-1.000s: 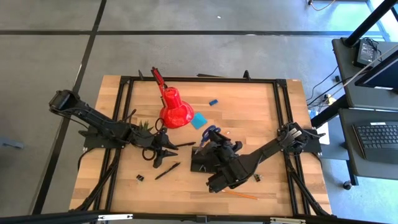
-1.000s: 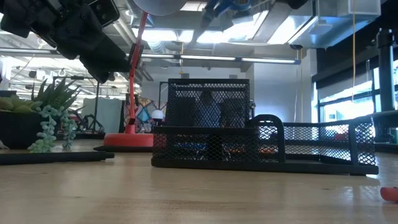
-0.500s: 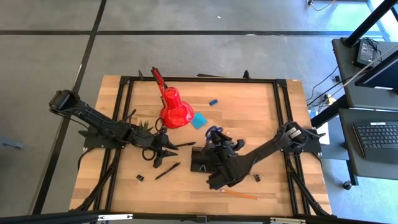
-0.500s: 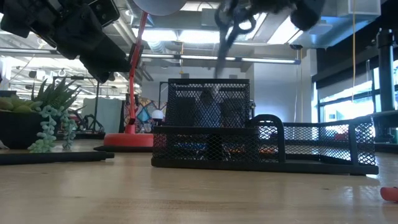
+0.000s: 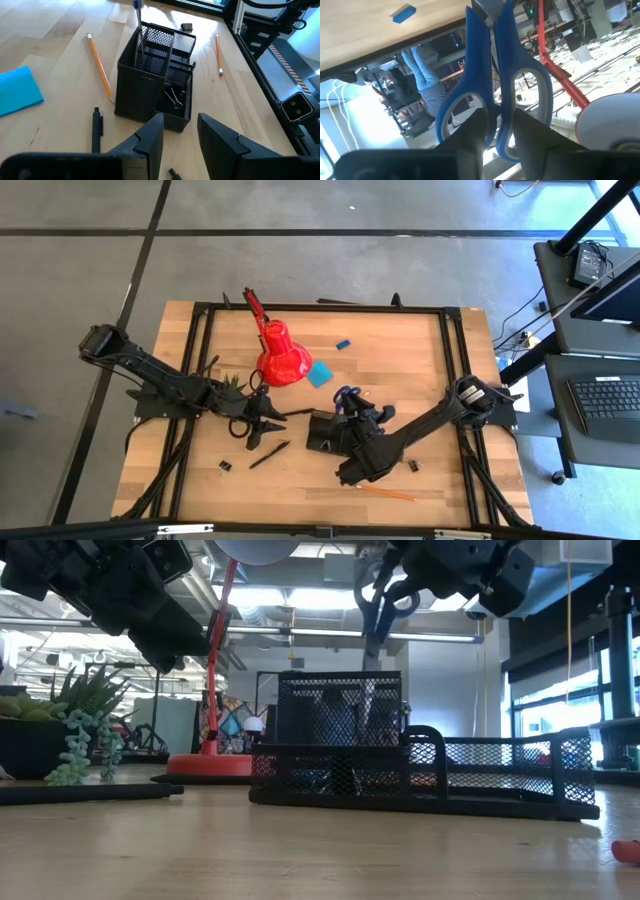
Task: Pick and place office supplies into organizer
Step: Put the blue scissors into the desk organizer
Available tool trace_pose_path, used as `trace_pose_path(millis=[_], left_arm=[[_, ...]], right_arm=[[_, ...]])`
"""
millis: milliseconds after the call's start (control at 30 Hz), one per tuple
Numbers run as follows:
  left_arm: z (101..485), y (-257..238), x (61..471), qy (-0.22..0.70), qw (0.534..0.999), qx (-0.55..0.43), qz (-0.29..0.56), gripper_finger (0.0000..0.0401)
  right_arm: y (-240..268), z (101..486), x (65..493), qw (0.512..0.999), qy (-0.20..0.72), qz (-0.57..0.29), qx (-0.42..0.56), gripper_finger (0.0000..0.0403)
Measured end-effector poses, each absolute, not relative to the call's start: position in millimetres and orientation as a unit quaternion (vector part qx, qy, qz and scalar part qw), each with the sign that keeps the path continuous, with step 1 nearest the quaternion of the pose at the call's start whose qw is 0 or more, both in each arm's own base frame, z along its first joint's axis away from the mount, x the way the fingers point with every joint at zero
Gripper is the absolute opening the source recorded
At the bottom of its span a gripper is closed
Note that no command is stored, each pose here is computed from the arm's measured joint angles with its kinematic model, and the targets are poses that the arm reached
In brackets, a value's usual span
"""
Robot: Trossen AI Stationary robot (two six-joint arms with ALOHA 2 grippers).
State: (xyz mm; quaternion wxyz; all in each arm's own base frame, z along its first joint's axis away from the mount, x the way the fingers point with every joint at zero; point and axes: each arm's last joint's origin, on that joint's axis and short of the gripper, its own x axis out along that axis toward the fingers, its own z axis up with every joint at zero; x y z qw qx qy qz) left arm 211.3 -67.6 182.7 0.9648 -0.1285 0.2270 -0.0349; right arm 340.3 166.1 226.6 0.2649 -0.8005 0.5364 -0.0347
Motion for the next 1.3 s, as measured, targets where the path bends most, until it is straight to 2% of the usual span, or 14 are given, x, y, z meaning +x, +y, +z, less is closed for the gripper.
trace_pose_path(millis=[133,367,1000,1300], left_arm=[[182.7,-67.6,211.3,0.227,0.965,-0.128,-0.035,0.0114],[182.7,-67.6,211.3,0.227,0.965,-0.128,-0.035,0.0114],[182.5,-67.6,211.2,0.228,0.965,-0.128,-0.035,0.0114],[182.3,-67.5,211.1,0.229,0.964,-0.128,-0.035,0.0114]], right_arm=[[168.6,225.3,342.6,0.263,0.533,-0.026,-0.804,0.0086],[171.4,221.6,345.9,0.288,0.541,0.011,-0.790,0.0086],[172.7,218.6,351.2,0.333,0.544,0.032,-0.770,0.0086],[163.6,197.6,347.9,0.291,0.544,0.016,-0.787,0.0086]])
